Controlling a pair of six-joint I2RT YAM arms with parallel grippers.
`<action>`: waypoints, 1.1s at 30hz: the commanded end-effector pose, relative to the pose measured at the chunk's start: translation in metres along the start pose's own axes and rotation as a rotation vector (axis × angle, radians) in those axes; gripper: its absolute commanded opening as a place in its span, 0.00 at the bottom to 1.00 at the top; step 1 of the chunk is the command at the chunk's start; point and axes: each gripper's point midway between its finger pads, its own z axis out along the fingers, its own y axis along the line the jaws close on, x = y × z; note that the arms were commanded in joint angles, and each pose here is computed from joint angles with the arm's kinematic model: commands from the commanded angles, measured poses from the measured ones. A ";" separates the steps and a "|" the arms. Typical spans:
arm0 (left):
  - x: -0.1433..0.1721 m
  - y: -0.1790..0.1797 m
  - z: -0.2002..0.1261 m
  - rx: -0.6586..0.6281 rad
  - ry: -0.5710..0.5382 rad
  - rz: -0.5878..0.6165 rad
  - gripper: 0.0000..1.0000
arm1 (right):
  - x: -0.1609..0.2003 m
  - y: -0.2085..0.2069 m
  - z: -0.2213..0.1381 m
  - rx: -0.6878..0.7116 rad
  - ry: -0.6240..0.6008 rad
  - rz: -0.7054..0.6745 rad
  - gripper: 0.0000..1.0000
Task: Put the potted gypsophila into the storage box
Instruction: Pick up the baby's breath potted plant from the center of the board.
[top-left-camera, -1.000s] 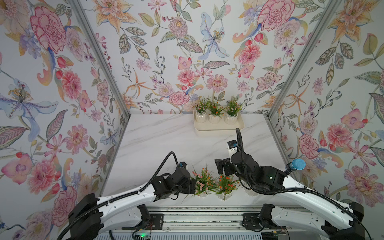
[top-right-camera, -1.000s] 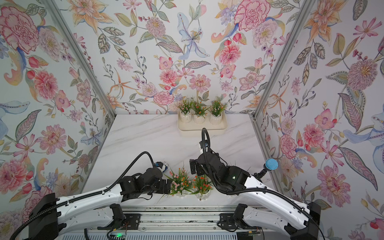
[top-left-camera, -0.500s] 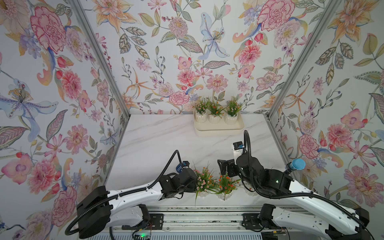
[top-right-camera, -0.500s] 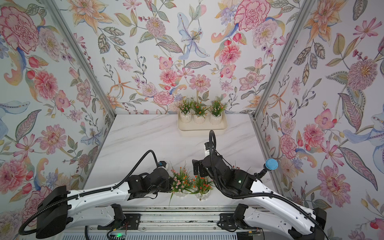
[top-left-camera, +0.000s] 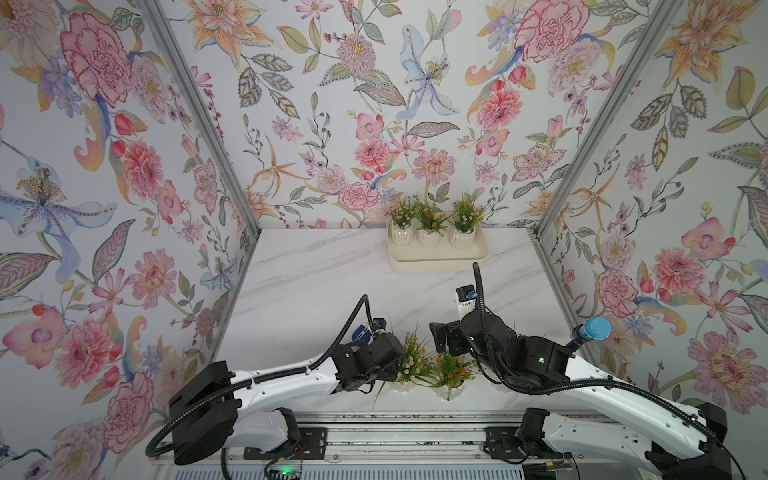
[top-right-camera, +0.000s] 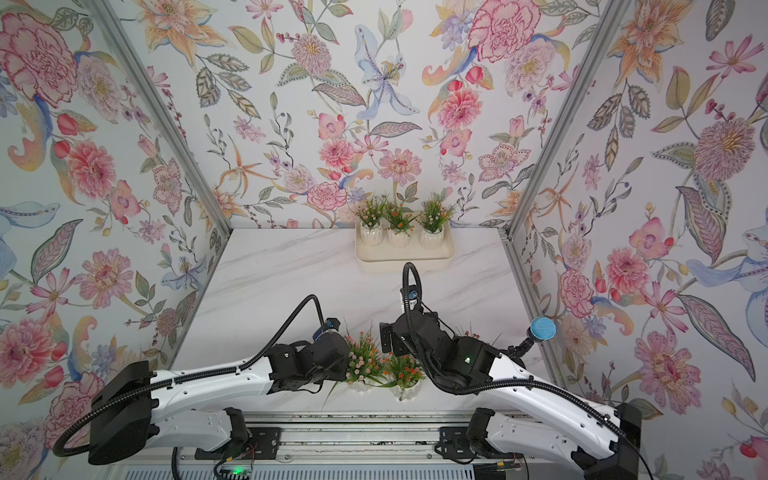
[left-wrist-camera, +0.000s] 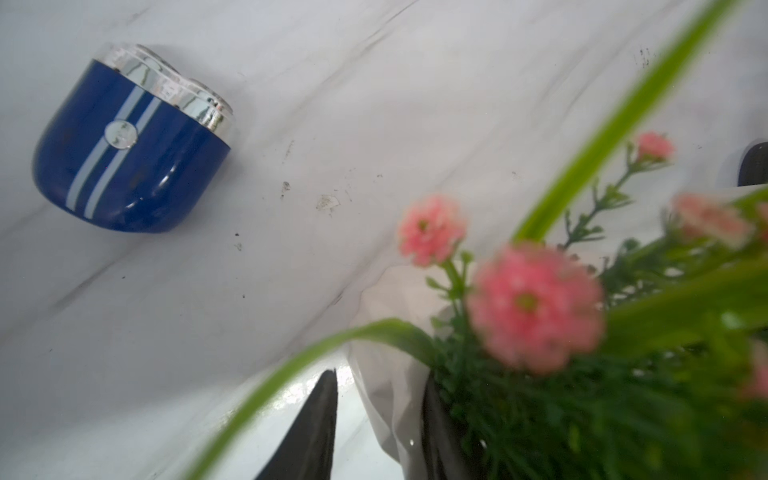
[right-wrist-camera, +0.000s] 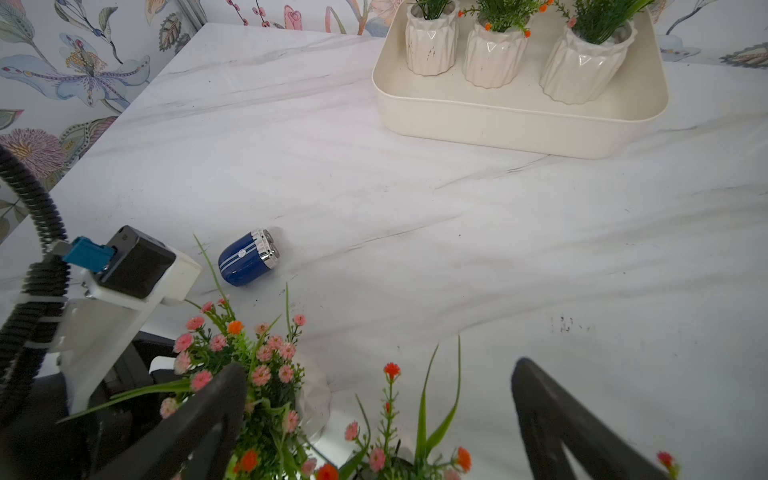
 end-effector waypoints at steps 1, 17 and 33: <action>0.001 0.016 0.002 -0.104 0.001 0.037 0.30 | -0.007 0.000 -0.004 0.017 -0.014 0.014 0.99; -0.013 0.014 -0.017 -0.083 -0.086 0.001 0.00 | -0.009 0.002 -0.007 0.019 -0.031 0.007 0.97; -0.076 0.010 -0.079 -0.049 -0.318 -0.130 0.00 | -0.047 -0.040 -0.007 0.147 -0.105 -0.050 1.00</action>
